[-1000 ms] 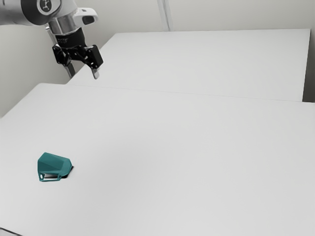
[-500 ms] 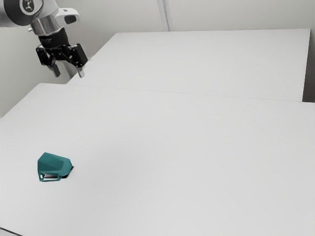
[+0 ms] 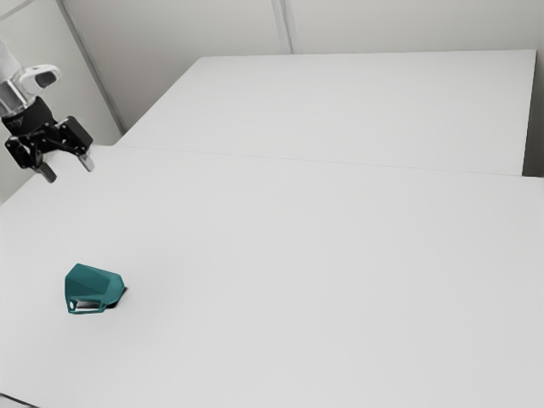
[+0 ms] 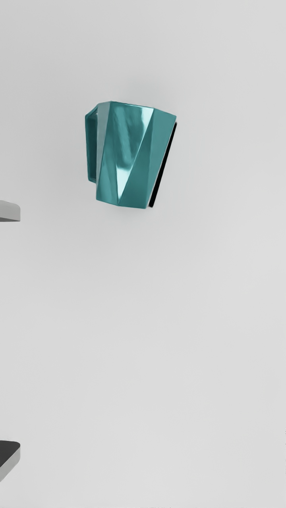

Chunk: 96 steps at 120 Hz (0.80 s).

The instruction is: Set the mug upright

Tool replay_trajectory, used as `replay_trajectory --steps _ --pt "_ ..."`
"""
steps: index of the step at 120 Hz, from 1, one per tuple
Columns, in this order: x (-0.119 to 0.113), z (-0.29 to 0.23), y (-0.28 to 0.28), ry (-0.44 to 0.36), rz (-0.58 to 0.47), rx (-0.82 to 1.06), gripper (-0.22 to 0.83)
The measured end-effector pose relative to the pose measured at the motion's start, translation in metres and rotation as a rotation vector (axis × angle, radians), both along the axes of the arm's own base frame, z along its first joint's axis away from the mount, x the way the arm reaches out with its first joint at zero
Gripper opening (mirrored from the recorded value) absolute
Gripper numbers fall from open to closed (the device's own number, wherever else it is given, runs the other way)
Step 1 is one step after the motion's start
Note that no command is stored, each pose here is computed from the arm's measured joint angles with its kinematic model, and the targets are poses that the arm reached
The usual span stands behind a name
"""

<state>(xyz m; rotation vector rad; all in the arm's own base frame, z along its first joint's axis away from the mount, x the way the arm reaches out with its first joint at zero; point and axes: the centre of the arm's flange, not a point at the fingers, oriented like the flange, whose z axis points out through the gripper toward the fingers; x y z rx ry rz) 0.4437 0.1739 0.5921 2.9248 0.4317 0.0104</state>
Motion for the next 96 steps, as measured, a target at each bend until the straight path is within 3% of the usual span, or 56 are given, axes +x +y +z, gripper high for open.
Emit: replay_trajectory --steps 44,96 --pt "-0.034 -0.050 0.063 -0.078 0.023 -0.056 0.62" --pt "-0.089 -0.118 0.119 -0.196 0.055 -0.141 0.62"
